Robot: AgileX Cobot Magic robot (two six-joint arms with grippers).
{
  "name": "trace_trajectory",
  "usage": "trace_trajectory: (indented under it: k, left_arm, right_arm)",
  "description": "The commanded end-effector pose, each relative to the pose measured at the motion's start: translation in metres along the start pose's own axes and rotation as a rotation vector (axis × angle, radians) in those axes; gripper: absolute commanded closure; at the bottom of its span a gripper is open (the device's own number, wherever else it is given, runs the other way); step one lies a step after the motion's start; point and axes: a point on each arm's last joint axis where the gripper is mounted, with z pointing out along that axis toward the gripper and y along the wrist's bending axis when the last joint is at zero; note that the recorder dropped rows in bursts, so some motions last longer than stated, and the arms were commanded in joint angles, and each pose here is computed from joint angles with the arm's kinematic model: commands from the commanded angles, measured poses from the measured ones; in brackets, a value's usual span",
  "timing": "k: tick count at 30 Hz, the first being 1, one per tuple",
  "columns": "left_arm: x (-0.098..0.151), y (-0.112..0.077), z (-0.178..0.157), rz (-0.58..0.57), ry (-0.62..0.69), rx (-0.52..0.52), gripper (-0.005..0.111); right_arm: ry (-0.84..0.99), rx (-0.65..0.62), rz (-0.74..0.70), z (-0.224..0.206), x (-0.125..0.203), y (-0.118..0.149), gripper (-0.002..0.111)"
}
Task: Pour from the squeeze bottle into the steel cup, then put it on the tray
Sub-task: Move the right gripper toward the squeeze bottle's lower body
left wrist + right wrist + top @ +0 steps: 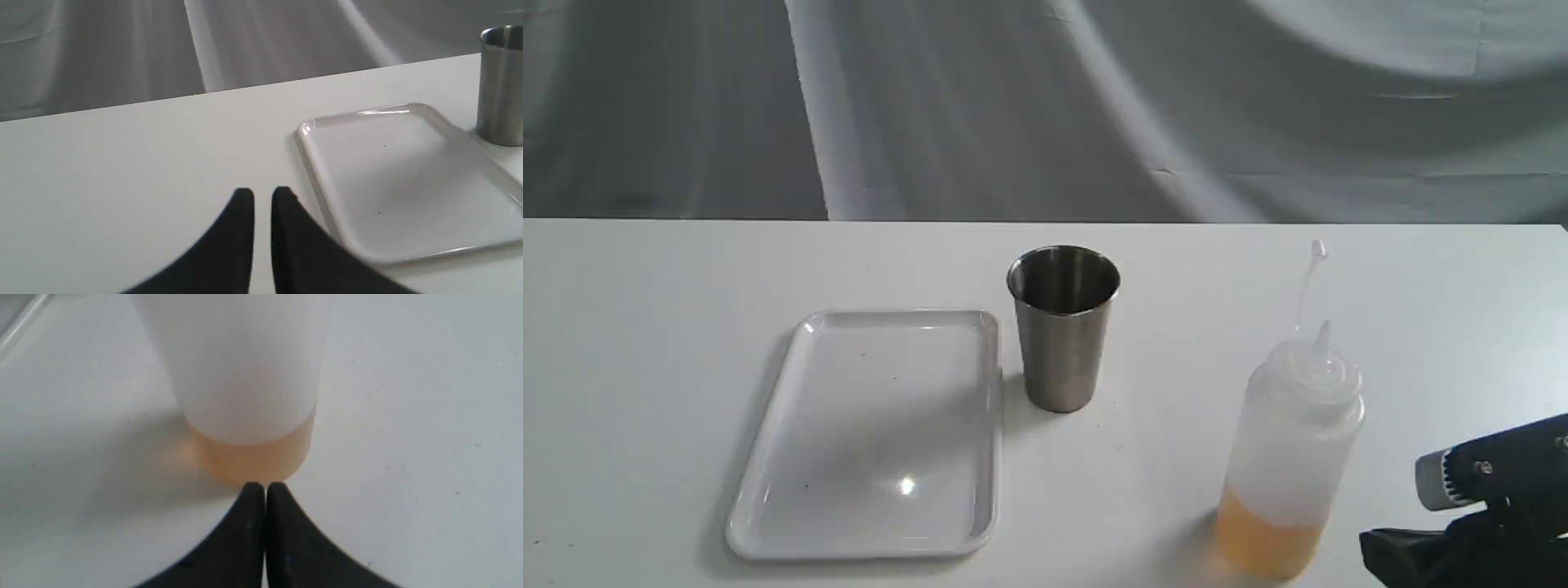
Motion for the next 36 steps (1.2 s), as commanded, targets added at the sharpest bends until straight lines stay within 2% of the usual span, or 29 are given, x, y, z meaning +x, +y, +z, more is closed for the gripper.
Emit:
trace_trajectory:
  k: [1, 4, 7, 13, 16, 18, 27, 36]
  left_arm:
    - [0.001, 0.0, 0.0, -0.001, -0.007, 0.002, 0.098]
    - [0.001, 0.0, 0.0, -0.001, -0.007, 0.002, 0.098]
    - [0.001, 0.0, 0.0, -0.001, -0.007, 0.002, 0.098]
    - [0.001, 0.0, 0.0, -0.001, -0.007, 0.002, 0.098]
    - [0.001, 0.0, 0.0, -0.001, -0.007, 0.002, 0.098]
    - [0.001, 0.0, 0.0, -0.001, -0.007, 0.002, 0.098]
    - [0.001, 0.0, 0.0, -0.001, -0.007, 0.002, 0.098]
    - [0.001, 0.0, 0.0, -0.001, -0.007, 0.002, 0.098]
  right_arm:
    - [-0.002, 0.001, 0.019, 0.0, 0.002, 0.0, 0.108]
    - [0.008, 0.0, 0.019, 0.0, 0.003, 0.0, 0.104]
    - [0.025, -0.002, 0.019, 0.0, 0.004, 0.001, 0.088]
    - [0.038, -0.002, 0.031, 0.0, 0.005, 0.001, 0.03]
    - [0.036, -0.002, 0.031, 0.0, 0.005, 0.001, 0.009]
    - [0.032, -0.001, 0.033, 0.0, 0.005, 0.001, 0.005]
    - [-0.089, -0.009, 0.04, 0.0, -0.006, 0.006, 0.005]
    - [-0.062, 0.024, 0.042, 0.019, 0.002, 0.004, 0.005]
